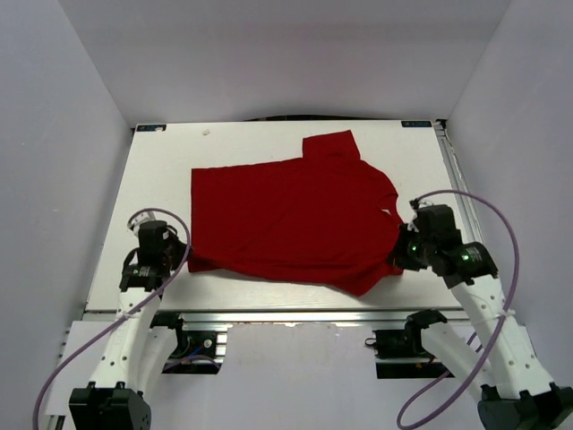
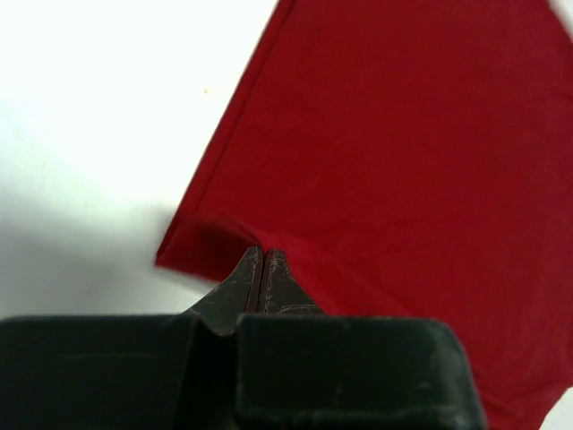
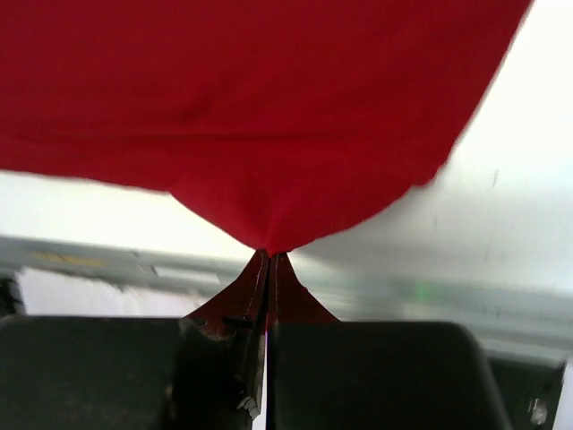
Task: Fold and stack the t-shirts
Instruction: Fold the flattened tshirt in 1/3 of the way
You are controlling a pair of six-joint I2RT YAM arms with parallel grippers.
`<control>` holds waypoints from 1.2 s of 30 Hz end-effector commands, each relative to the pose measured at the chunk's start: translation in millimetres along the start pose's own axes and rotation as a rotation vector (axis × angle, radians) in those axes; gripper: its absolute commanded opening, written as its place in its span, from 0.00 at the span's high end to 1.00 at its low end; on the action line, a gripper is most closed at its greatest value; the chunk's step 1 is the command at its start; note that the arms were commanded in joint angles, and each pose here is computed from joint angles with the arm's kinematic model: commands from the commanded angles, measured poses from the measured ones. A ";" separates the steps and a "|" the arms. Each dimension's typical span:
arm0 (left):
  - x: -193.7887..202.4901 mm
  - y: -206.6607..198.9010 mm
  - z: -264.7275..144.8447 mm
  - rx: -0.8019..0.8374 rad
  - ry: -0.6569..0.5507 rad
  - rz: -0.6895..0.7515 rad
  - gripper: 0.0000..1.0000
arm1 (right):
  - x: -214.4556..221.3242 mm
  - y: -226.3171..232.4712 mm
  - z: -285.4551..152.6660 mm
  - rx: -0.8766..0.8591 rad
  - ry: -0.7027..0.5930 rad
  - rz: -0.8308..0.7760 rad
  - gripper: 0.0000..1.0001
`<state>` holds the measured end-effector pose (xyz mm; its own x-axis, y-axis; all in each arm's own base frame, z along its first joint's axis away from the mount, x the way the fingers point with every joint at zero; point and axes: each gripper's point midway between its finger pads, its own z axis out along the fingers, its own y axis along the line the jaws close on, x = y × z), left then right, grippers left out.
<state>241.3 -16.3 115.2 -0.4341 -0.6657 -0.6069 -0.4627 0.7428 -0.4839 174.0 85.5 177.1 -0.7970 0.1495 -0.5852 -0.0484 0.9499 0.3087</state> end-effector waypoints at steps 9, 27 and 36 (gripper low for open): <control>36.9 33.7 8.1 -0.117 0.098 -0.074 1.00 | 49.8 -19.6 31.8 0.082 0.198 0.075 1.00; -3.1 32.9 0.0 -0.186 -0.050 -0.116 1.00 | -43.1 -16.5 96.2 0.171 0.099 -0.047 1.00; -6.2 31.3 16.8 -0.215 -0.036 -0.099 1.00 | -74.8 -4.0 122.3 0.144 0.071 -0.057 1.00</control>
<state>230.5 5.2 80.9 -0.3968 -0.7370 -0.5472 -0.6633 0.6423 -0.3840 277.6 97.1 107.1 -0.8847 0.0868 -0.4580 0.0184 0.9883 0.1517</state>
